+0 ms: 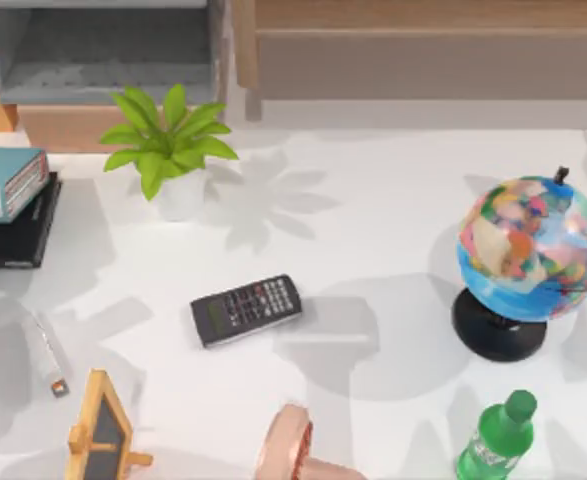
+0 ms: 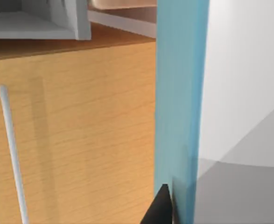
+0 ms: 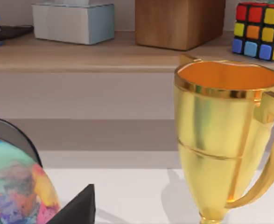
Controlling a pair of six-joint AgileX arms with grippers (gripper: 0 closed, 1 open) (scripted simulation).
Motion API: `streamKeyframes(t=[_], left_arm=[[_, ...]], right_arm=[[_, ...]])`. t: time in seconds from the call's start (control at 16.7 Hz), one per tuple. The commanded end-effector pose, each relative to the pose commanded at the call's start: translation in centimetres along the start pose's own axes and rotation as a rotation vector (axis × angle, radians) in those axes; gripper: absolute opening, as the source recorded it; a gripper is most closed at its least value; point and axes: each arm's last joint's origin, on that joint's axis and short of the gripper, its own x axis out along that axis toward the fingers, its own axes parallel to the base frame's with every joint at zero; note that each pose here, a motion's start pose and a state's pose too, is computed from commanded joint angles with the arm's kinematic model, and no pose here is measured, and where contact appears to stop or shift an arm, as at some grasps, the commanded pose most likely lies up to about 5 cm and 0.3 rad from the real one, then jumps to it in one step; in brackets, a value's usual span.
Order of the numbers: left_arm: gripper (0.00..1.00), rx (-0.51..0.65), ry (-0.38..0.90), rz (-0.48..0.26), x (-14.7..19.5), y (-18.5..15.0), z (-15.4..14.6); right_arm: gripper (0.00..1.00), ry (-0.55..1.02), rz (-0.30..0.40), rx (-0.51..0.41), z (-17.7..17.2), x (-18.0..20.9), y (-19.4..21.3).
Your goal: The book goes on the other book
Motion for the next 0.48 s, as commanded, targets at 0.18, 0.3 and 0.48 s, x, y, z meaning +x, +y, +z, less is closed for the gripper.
streamKeyframes(t=[0.18, 0.3, 0.48], left_arm=[[0.08, 0.000, 0.000, 0.000, 0.00, 0.00, 0.00], [0.23, 0.000, 0.000, 0.000, 0.00, 0.00, 0.00], [0.45, 0.000, 0.000, 0.000, 0.00, 0.00, 0.00]], right_arm=[[1.00, 0.000, 0.000, 0.000, 0.00, 0.00, 0.00], [1.00, 0.000, 0.000, 0.000, 0.00, 0.00, 0.00], [1.00, 0.000, 0.000, 0.000, 0.00, 0.00, 0.00]])
